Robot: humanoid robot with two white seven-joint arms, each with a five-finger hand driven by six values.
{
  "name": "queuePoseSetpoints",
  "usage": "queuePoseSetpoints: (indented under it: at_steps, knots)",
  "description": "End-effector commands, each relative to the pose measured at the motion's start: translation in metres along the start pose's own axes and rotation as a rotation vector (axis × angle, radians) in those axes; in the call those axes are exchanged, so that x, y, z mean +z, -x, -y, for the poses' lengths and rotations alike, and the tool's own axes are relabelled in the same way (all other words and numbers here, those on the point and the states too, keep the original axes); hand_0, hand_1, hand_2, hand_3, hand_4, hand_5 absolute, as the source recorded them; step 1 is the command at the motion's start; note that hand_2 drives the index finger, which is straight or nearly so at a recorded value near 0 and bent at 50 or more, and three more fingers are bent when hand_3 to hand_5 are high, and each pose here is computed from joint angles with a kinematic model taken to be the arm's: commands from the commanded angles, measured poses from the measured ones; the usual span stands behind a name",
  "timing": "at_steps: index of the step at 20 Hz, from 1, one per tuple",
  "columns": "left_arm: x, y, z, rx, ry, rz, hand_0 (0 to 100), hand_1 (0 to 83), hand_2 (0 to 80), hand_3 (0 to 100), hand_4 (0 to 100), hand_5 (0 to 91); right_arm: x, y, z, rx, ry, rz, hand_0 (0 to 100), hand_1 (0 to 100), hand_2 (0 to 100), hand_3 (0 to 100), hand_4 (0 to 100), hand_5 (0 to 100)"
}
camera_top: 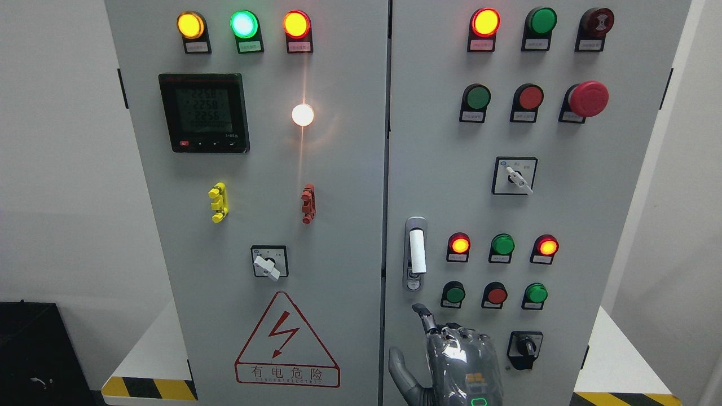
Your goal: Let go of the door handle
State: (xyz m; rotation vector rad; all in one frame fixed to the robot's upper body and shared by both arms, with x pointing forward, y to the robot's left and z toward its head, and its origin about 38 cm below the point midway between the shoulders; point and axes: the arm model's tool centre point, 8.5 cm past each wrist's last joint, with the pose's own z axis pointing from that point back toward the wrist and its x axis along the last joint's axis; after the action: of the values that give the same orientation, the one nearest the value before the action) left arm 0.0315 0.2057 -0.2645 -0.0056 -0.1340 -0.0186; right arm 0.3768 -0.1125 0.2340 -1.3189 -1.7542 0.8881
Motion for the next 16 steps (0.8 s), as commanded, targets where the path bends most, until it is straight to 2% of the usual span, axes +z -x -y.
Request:
queuePoseSetpoints:
  at_steps: [1, 4, 8, 12, 16]
  knots:
    - [0.001, 0.011, 0.0, 0.002, 0.0, -0.016, 12, 55.6, 0.0, 0, 0, 0.0, 0.002, 0.0, 0.015, -0.011, 0.031, -0.001, 52, 27, 46, 92, 87, 85]
    - [0.001, 0.011, 0.0, 0.001, 0.0, -0.016, 12, 55.6, 0.0, 0, 0, 0.0, 0.003, 0.001, 0.016, -0.01, 0.032, -0.004, 54, 27, 63, 100, 90, 86]
    - [0.001, 0.011, 0.0, 0.002, 0.0, -0.016, 12, 55.6, 0.0, 0, 0, 0.0, 0.005, 0.002, 0.024, -0.017, 0.056, -0.008, 54, 26, 79, 100, 96, 88]
    - [0.001, 0.011, 0.0, 0.002, 0.0, -0.016, 12, 55.6, 0.0, 0, 0, 0.0, 0.008, 0.003, 0.032, -0.021, 0.074, -0.011, 51, 27, 86, 100, 99, 90]
    - [0.001, 0.011, 0.0, 0.002, 0.0, -0.016, 12, 55.6, 0.0, 0, 0, 0.0, 0.007, 0.002, 0.033, -0.021, 0.075, -0.01, 46, 27, 94, 100, 100, 97]
